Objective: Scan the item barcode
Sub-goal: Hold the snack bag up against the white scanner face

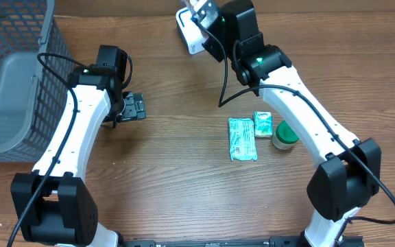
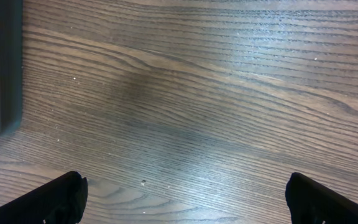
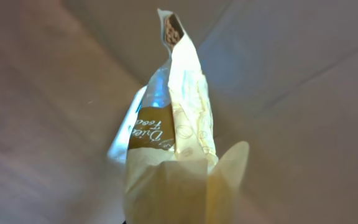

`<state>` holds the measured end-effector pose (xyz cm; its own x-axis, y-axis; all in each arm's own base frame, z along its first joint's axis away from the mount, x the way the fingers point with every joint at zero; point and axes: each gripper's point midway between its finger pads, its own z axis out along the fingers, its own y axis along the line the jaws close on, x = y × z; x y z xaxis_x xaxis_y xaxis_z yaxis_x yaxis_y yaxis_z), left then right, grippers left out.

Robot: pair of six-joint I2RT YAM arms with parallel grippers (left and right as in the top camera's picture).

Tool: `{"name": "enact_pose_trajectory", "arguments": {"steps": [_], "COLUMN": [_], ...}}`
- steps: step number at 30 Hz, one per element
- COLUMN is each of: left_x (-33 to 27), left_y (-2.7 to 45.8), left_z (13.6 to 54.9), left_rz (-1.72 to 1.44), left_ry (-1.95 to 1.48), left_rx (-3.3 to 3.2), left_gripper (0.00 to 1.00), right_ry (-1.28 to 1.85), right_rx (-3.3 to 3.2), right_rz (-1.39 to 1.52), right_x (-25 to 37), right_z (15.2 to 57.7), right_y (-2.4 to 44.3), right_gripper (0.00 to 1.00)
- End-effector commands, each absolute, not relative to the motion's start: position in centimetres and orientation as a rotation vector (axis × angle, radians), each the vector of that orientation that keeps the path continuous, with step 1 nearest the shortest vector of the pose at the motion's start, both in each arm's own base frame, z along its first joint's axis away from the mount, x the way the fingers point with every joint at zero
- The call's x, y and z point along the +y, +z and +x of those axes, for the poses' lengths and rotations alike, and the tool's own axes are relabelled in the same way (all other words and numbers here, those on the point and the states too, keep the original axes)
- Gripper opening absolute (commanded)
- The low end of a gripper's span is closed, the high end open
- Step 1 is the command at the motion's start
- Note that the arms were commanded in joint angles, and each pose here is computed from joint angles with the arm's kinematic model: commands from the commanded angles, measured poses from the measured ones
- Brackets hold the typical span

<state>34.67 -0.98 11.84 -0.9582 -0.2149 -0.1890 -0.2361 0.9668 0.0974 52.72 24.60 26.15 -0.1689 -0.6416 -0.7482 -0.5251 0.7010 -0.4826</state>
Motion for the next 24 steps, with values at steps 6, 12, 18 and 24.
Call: {"name": "enact_pose_trajectory", "arguments": {"steps": [6,12,18,24], "left_x": [-0.8,-0.8,-0.8,-0.8], "left_y": [11.8,11.8,11.8,11.8], "left_z": [34.7,34.7,34.7,34.7], "left_rz": [-0.360,-0.360,-0.360,-0.360], "left_ry": [0.188,0.188,0.188,0.188], "left_rx": [2.932,2.932,2.932,2.932], "left_gripper": [1.00,1.00,1.00,1.00], "right_ry": [-0.272,-0.302,-0.415,-0.468], "right_rx": [1.627,1.542,1.491,1.492], "right_rz": [-0.926,-0.913,-1.038,-1.118], "right_x": [26.6,27.6,28.1,28.2], "right_z": [57.2,59.1,60.2,60.6], "right_y": [25.7,24.5,21.2,18.1], "right_gripper": [0.04,0.04,0.04,0.04]}}
